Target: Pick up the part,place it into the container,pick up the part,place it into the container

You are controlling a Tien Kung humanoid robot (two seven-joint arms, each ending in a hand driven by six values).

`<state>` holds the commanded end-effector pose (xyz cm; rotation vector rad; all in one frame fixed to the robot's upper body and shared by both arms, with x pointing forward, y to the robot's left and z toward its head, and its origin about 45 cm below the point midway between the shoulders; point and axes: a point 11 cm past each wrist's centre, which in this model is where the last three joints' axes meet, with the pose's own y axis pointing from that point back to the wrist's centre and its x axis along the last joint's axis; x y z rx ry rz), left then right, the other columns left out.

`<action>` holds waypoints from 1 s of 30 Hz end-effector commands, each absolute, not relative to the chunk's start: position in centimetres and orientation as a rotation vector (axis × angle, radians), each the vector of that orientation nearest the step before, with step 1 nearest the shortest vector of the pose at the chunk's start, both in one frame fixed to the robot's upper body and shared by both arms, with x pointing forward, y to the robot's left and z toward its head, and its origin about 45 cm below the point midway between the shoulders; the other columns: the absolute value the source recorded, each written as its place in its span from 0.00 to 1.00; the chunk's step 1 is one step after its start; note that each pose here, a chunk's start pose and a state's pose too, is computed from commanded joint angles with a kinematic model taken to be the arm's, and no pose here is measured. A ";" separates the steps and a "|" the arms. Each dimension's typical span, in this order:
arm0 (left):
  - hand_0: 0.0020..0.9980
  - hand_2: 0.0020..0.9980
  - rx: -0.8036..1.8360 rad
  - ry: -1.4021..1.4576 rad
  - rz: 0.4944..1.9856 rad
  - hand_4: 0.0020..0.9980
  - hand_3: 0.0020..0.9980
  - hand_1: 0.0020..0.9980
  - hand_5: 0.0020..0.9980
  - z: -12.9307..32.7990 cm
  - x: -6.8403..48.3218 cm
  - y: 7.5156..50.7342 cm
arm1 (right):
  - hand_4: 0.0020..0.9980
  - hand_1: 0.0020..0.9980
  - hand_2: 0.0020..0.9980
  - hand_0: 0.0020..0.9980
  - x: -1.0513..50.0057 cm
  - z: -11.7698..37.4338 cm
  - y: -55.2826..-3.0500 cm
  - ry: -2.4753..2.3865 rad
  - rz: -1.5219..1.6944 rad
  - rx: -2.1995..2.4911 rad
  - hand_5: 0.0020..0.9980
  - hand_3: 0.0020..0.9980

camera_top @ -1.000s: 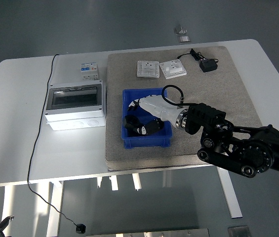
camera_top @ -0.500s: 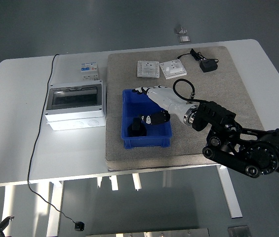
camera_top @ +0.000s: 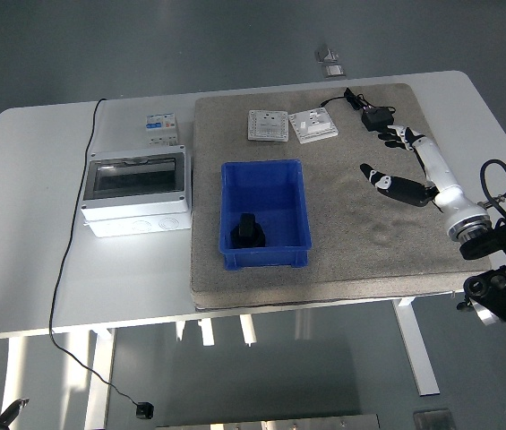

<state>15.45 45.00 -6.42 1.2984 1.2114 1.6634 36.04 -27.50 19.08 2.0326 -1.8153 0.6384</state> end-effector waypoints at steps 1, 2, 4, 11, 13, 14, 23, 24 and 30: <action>0.70 0.73 1.299 1.212 1.663 0.89 0.82 0.71 0.89 -6.4 15.4 45.0 | 0.78 0.74 0.75 0.82 35.6 18.4 -27.9 -1.847 0.592 2.029 0.37 0.75; 0.70 0.73 1.299 1.212 1.662 0.89 0.82 0.71 0.89 -6.5 15.4 45.0 | 0.79 0.68 0.71 0.79 35.1 17.7 -28.1 -1.872 0.547 2.028 0.38 0.72; 0.70 0.73 1.300 1.212 1.660 0.89 0.82 0.71 0.89 -6.5 15.4 44.9 | 0.79 0.68 0.71 0.79 34.3 16.7 -28.5 -1.911 0.472 2.025 0.38 0.72; 0.70 0.74 1.290 1.208 1.666 0.89 0.82 0.71 0.89 -6.5 15.5 44.8 | 0.79 0.65 0.69 0.78 33.7 16.2 -29.9 -2.062 0.363 2.001 0.39 0.70; 0.70 0.74 1.288 1.207 1.670 0.89 0.82 0.71 0.89 -6.5 15.5 44.8 | 0.79 0.65 0.69 0.78 33.7 16.5 -30.1 -2.117 0.328 2.005 0.39 0.70; 0.70 0.74 1.287 1.206 1.671 0.89 0.82 0.71 0.89 -6.5 15.5 44.8 | 0.79 0.61 0.66 0.75 33.9 16.7 -30.2 -2.143 0.314 2.007 0.39 0.65; 0.69 0.74 1.276 1.180 1.683 0.88 0.82 0.70 0.89 -6.5 15.8 44.9 | 0.78 0.51 0.60 0.70 34.5 17.3 -30.6 -2.238 0.258 1.993 0.39 0.64; 0.69 0.74 1.275 1.178 1.685 0.88 0.82 0.70 0.89 -6.5 15.8 44.9 | 0.78 0.51 0.60 0.70 34.5 17.3 -30.7 -2.239 0.257 1.990 0.39 0.64; 0.69 0.73 1.267 1.168 1.697 0.88 0.82 0.70 0.88 -6.6 15.8 45.0 | 0.78 0.43 0.49 0.69 34.4 17.3 -30.8 -2.244 0.260 1.984 0.40 0.63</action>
